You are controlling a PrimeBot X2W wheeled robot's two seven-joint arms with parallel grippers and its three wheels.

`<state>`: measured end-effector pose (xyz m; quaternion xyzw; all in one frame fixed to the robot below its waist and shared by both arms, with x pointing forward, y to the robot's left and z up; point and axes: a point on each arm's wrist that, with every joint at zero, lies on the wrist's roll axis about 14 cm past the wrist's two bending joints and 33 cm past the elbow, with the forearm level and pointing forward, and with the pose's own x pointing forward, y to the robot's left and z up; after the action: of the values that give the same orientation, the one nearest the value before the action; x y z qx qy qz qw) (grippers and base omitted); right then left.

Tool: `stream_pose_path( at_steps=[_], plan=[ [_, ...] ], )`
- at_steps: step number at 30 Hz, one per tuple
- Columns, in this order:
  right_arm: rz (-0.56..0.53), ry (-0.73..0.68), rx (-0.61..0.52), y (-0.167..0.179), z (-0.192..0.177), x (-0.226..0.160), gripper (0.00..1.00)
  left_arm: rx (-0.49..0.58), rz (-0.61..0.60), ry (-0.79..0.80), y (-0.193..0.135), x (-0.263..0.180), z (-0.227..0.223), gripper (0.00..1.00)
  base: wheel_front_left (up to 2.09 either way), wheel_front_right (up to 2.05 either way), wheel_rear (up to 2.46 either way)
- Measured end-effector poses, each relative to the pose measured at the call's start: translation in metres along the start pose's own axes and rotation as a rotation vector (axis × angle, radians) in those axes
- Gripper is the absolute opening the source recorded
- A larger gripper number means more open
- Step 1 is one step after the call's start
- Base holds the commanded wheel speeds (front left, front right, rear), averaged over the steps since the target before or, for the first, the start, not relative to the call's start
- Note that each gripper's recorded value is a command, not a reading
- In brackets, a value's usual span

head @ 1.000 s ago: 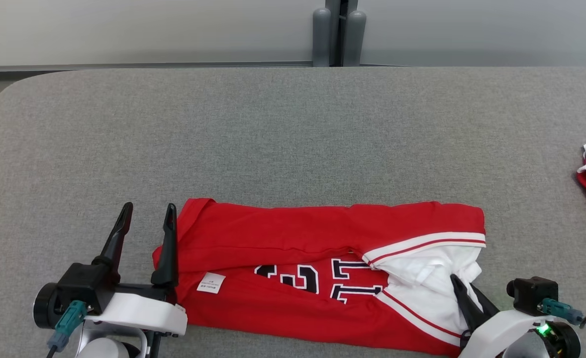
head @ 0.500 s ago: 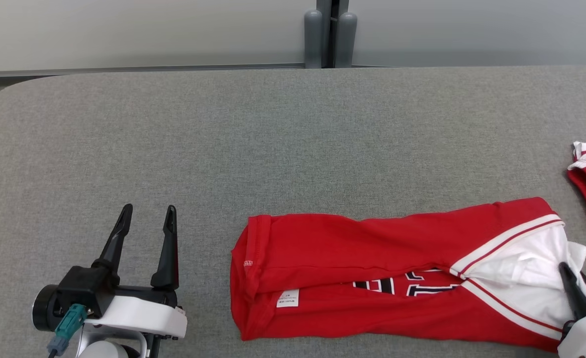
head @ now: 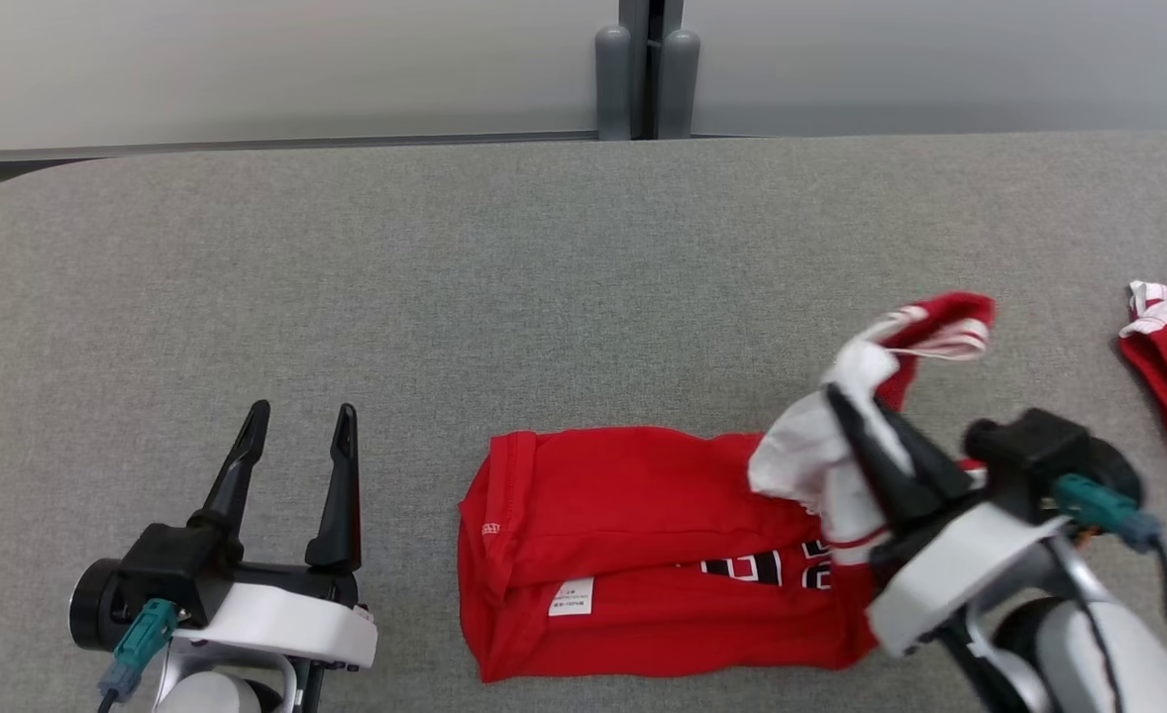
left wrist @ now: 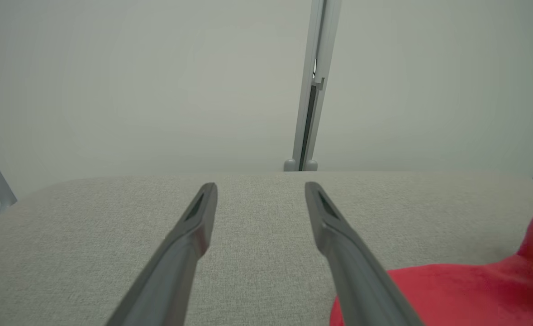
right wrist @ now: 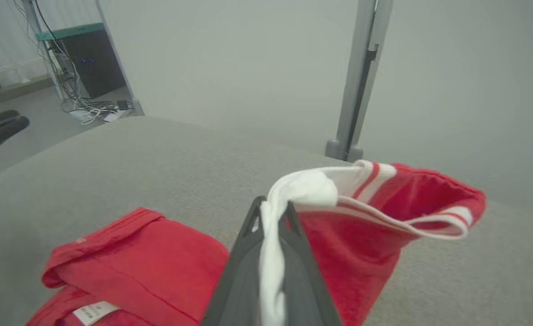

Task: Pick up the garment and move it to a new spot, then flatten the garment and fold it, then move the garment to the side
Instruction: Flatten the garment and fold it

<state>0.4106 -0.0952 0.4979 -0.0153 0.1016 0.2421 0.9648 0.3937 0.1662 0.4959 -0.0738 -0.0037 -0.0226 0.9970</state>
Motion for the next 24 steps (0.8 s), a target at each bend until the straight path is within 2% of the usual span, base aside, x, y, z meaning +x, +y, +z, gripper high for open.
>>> stream_pose_path(
  at_steps=[4, 8, 12, 16, 17, 18, 19, 24],
  plan=[
    [0.218, -0.012, 0.041, 0.077, 0.007, 0.023, 0.0, 0.0, 0.004, -0.008, 0.002, 0.001, 0.003, 1.0, 0.0, 0.0, 0.0],
    [0.426, 0.056, 0.117, 0.155, -0.014, 0.036, 0.0, -0.005, 0.023, 0.0, 0.007, 0.002, 0.0, 1.0, 0.0, 0.0, 0.0],
    [0.477, 0.114, 0.179, 0.178, -0.036, 0.044, 0.0, -0.014, 0.038, 0.012, 0.011, 0.002, -0.004, 1.0, 0.0, 0.0, 0.0],
    [0.498, 0.159, 0.196, 0.187, -0.054, 0.05, 0.0, -0.015, 0.055, 0.031, 0.017, 0.001, -0.011, 1.0, 0.0, 0.0, 0.0],
    [0.496, 0.158, 0.202, 0.187, -0.056, 0.052, 0.13, -0.017, 0.055, 0.034, 0.017, 0.002, -0.013, 1.0, 0.0, 0.0, 0.0],
    [0.493, 0.149, 0.211, 0.186, -0.055, 0.054, 0.42, -0.017, 0.056, 0.037, 0.017, 0.002, -0.014, 1.0, 0.0, 0.0, 0.0],
    [0.489, 0.128, 0.214, 0.185, -0.052, 0.056, 1.0, -0.017, 0.056, 0.039, 0.017, 0.003, -0.014, 1.0, 0.0, 0.0, 0.0],
    [0.466, -0.066, 0.247, 0.175, -0.007, 0.066, 1.0, -0.014, 0.044, 0.032, 0.016, 0.009, -0.013, 1.0, 0.0, 0.0, 0.0]
  ],
)
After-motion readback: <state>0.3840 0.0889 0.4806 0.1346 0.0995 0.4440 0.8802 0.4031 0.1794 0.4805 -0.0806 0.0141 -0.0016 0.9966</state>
